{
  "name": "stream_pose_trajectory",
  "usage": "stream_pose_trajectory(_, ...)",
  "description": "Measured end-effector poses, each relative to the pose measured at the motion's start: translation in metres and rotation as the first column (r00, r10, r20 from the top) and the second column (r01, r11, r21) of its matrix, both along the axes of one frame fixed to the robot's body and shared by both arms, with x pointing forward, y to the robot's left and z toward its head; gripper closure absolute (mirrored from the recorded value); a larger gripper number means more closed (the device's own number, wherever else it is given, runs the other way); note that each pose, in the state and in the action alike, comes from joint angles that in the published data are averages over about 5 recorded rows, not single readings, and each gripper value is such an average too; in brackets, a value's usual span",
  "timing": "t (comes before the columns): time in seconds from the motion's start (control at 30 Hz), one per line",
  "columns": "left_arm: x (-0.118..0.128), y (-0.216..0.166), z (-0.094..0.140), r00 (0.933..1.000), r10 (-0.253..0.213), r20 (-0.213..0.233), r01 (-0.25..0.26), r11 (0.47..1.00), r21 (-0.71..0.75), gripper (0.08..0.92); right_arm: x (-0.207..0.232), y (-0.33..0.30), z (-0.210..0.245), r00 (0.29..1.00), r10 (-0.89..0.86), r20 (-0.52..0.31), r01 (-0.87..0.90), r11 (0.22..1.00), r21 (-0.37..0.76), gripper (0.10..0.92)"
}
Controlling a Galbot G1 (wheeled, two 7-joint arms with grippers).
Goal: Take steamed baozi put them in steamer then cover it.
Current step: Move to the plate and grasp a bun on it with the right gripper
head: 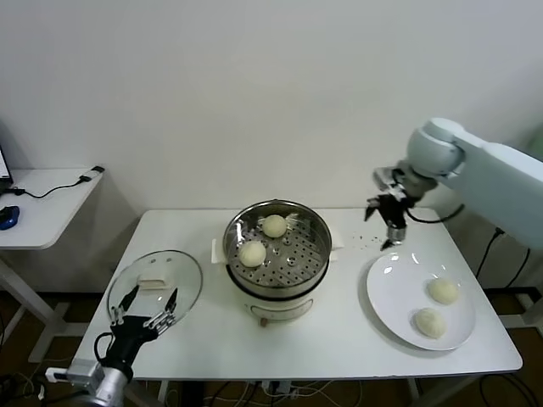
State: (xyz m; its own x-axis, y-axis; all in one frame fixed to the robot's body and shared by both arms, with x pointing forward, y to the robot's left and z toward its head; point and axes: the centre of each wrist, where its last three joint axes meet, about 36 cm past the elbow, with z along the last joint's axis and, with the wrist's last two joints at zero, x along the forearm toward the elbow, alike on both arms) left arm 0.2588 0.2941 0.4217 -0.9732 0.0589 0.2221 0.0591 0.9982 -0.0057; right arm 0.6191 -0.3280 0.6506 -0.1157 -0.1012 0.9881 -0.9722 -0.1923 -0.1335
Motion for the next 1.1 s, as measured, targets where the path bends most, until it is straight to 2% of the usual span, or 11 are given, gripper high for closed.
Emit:
stream_pose_trajectory(0.53,-0.009,0.001,-0.006,0.9994,0.017,-0.03,-0.016,1.0,0.011,0.177,-0.043,-0.061,-0.11,0.994,-0.014,-0.106,0.006,0.997,-0.079,0.2)
stream_pose_trajectory(1.1,-0.01,0.002,-0.01,0.9988,0.021,-0.044,-0.02,1.0,0.021,0.177,-0.059,-0.084,-0.174,0.991,-0.046,-0.124,0.032,0.993,-0.118,0.2)
